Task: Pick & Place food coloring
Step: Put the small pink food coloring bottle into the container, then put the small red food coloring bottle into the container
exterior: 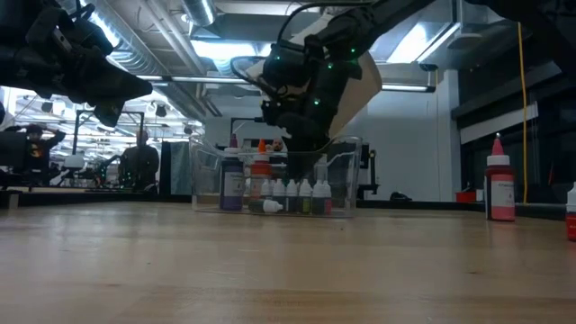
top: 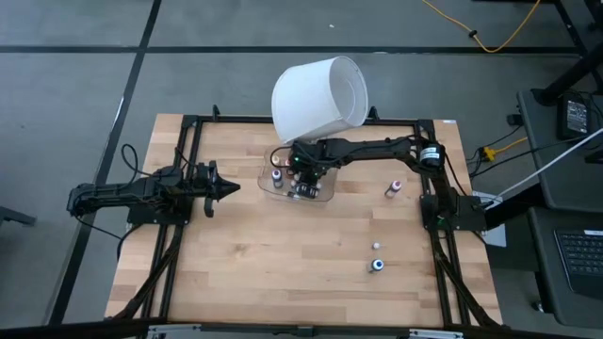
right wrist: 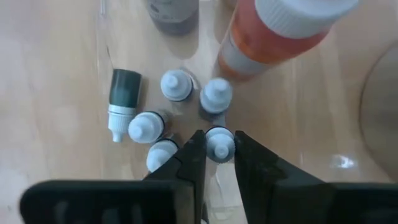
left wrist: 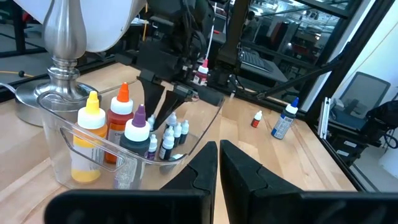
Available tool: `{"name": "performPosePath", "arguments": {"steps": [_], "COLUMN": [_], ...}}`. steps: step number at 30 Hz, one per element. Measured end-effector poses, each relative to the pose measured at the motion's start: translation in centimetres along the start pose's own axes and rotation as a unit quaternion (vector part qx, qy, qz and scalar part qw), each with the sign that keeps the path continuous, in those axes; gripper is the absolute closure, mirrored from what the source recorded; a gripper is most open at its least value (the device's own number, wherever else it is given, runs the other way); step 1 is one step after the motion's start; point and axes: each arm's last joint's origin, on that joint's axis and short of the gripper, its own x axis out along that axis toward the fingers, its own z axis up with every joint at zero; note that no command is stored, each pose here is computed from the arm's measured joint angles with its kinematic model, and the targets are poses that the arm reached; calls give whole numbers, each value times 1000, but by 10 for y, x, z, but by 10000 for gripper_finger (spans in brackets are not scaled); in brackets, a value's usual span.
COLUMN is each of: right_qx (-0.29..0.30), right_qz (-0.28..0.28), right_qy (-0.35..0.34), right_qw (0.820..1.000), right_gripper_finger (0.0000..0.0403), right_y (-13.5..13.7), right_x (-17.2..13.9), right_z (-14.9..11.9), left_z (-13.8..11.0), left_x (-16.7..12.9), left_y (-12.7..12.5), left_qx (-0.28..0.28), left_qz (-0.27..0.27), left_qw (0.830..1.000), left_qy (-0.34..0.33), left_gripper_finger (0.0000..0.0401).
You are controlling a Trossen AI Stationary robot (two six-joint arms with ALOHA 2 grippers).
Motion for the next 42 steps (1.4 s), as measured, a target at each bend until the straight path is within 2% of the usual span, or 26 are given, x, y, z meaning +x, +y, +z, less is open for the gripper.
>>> {"name": "performPosePath", "arguments": {"steps": [25, 42], "right_qx": [6, 9], "right_qz": [-5, -3], "right_qy": [0, 1], "right_qw": [1000, 1000], "right_gripper_finger": [317, 247], "right_y": [-5, -5], "right_x": [0, -3], "right_z": [0, 0], "left_z": [0, 0], "left_x": [0, 0], "left_y": [0, 0], "left_qx": [0, 0], "left_qz": [0, 0], "left_qw": [1000, 1000], "left_qy": [0, 0], "left_gripper_finger": [386, 386]}}
